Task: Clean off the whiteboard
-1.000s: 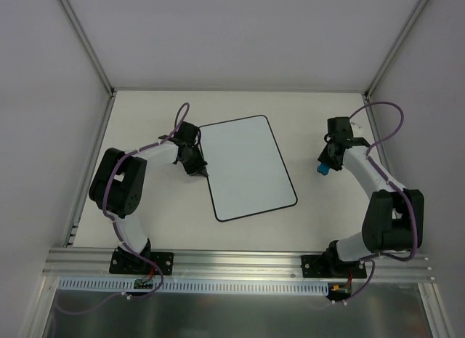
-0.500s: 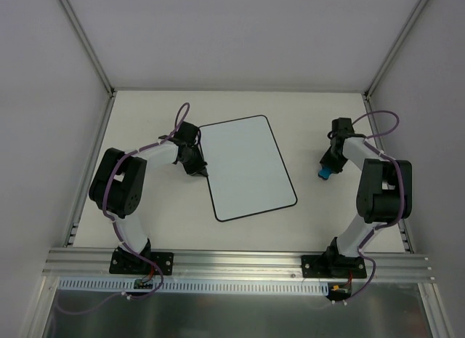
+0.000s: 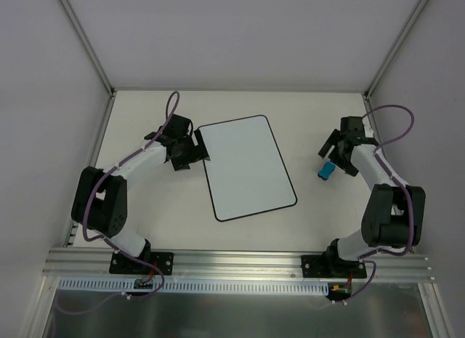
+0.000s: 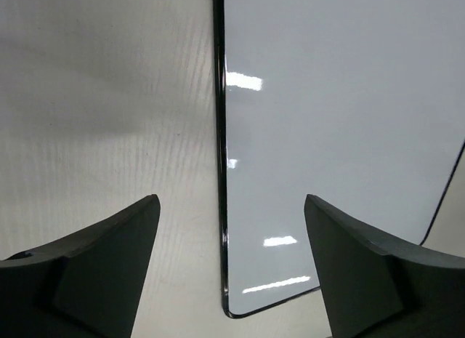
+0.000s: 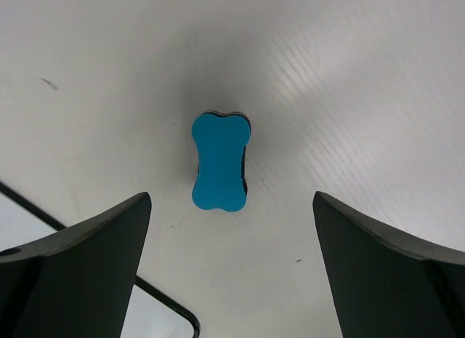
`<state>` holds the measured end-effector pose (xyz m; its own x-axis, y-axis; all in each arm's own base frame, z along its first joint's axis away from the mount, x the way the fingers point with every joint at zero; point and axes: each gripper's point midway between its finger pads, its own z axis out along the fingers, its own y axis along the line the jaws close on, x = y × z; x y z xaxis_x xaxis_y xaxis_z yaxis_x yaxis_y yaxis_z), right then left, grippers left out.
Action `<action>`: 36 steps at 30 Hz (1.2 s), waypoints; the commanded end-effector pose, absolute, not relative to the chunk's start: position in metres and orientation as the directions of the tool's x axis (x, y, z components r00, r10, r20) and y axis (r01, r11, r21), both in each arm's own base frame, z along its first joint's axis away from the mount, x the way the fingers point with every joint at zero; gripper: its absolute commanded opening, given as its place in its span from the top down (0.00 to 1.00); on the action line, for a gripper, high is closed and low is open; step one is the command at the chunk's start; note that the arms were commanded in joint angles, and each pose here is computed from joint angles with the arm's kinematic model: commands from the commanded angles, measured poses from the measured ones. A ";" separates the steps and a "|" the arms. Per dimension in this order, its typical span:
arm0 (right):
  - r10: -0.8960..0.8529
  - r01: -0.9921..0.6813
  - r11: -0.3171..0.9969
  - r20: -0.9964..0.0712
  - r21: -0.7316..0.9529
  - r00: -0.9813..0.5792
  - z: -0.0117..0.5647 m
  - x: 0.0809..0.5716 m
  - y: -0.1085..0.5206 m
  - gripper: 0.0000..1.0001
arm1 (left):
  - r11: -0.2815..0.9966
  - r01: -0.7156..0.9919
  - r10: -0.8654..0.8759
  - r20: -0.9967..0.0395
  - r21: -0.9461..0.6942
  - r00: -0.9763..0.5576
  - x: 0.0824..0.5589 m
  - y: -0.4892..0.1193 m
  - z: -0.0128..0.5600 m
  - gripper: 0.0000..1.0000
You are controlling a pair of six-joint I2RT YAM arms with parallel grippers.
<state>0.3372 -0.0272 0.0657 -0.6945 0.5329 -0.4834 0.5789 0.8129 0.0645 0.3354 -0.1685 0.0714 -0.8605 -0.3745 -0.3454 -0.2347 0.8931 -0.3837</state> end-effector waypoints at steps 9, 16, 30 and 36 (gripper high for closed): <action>0.234 0.402 0.915 -0.861 0.038 -0.452 0.281 0.317 -0.055 0.01 | 0.968 -0.029 -0.222 -0.789 -0.251 -0.573 0.345 -0.103 0.253 0.01; 0.111 0.304 0.951 -0.978 0.053 -0.176 0.393 0.260 -0.050 0.01 | 0.996 -0.013 -0.092 -0.967 -0.091 -0.237 0.299 -0.050 0.376 0.01; 0.015 0.111 0.993 -0.990 0.031 0.143 0.481 0.168 -0.019 0.01 | 0.995 -0.041 -0.087 -0.992 -0.091 0.093 0.207 -0.004 0.467 0.01; -0.014 0.115 0.993 -0.987 0.004 0.158 0.478 0.158 -0.021 0.01 | 0.993 -0.038 -0.102 -0.985 -0.108 0.136 0.186 0.003 0.468 0.01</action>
<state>0.1634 -0.0222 0.4751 0.1425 0.0265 -0.9894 0.1287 0.9907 0.0451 0.1949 -0.0065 0.4664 0.1118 -0.1240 -0.9860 -0.0083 0.9920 -0.1257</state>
